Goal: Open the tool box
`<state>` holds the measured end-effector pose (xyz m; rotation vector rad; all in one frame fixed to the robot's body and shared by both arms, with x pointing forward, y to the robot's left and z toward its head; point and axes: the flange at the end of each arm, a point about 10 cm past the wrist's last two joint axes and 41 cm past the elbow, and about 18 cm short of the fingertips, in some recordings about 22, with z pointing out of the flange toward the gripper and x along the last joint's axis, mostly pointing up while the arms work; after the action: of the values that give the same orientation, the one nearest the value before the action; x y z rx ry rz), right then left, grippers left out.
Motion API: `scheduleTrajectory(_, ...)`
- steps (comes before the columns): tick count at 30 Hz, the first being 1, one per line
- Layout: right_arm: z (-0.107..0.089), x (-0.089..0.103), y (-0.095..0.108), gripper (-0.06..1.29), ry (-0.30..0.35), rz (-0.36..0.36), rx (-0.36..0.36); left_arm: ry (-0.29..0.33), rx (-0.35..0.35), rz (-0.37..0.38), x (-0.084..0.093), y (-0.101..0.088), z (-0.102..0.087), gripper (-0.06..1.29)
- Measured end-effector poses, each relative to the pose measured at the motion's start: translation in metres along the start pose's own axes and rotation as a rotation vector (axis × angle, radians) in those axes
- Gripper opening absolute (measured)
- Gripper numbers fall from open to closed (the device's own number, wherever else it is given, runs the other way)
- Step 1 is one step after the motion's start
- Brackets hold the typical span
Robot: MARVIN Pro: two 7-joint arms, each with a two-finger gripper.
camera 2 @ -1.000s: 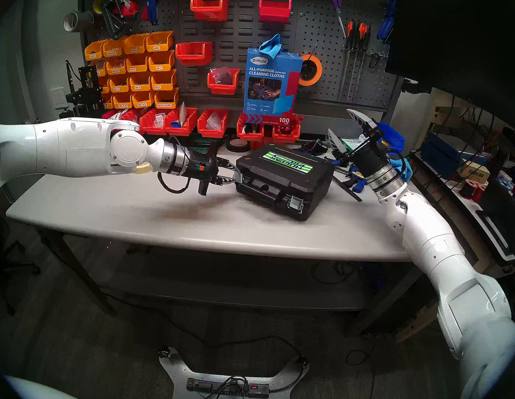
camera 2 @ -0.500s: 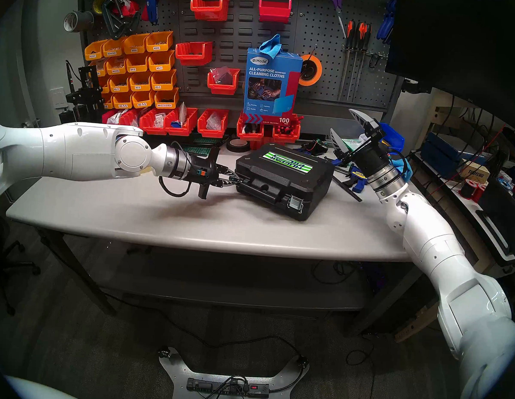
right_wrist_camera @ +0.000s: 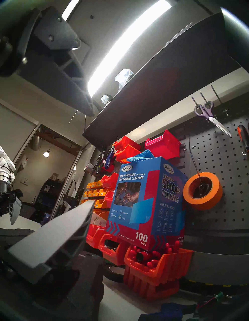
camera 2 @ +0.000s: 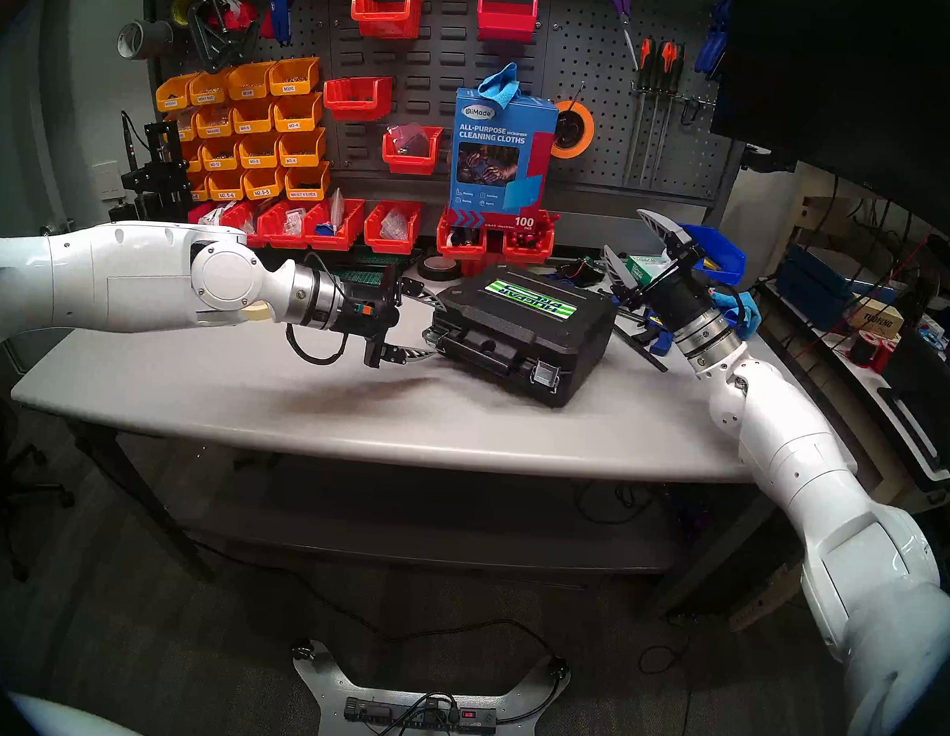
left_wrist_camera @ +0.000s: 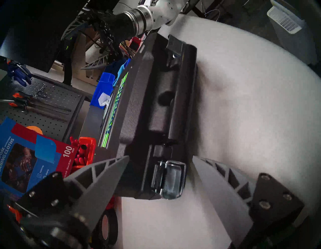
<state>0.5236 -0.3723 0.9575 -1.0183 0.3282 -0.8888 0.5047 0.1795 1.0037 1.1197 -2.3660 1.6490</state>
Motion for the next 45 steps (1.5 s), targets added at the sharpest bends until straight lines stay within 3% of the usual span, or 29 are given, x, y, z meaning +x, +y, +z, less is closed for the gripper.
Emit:
scheduleTrajectory(7,0.007,-0.002,-0.001,1.25,-0.021,-0.003,0.002,0.065,0.052,-0.091,0.017,0.002,-0.019,1.10)
scheduleTrajectory(11,0.011,-0.001,-0.004,1.25,-0.033,-0.008,0.005,0.101,0.129,-0.172,0.027,-0.002,-0.032,1.20)
scheduleTrajectory(16,0.011,0.000,-0.008,1.25,-0.043,-0.014,0.008,0.093,0.219,-0.257,0.029,-0.005,-0.047,1.21)
scheduleTrajectory(21,0.010,0.001,-0.014,1.25,-0.056,-0.021,0.018,0.006,0.345,-0.338,0.013,-0.010,-0.066,1.21)
scheduleTrajectory(27,0.006,0.003,-0.021,1.25,-0.067,-0.030,0.028,-0.133,0.531,-0.446,-0.023,-0.017,-0.094,1.21)
scheduleTrajectory(33,0.003,0.003,-0.025,1.25,-0.075,-0.036,0.033,-0.224,0.696,-0.573,-0.050,-0.013,-0.115,1.21)
scheduleTrajectory(37,0.003,0.003,-0.027,1.25,-0.076,-0.036,0.042,-0.267,0.790,-0.640,-0.059,-0.008,-0.122,1.21)
scheduleTrajectory(45,0.004,0.008,-0.033,1.25,-0.047,-0.056,0.072,-0.307,0.876,-0.677,-0.061,0.001,-0.120,1.21)
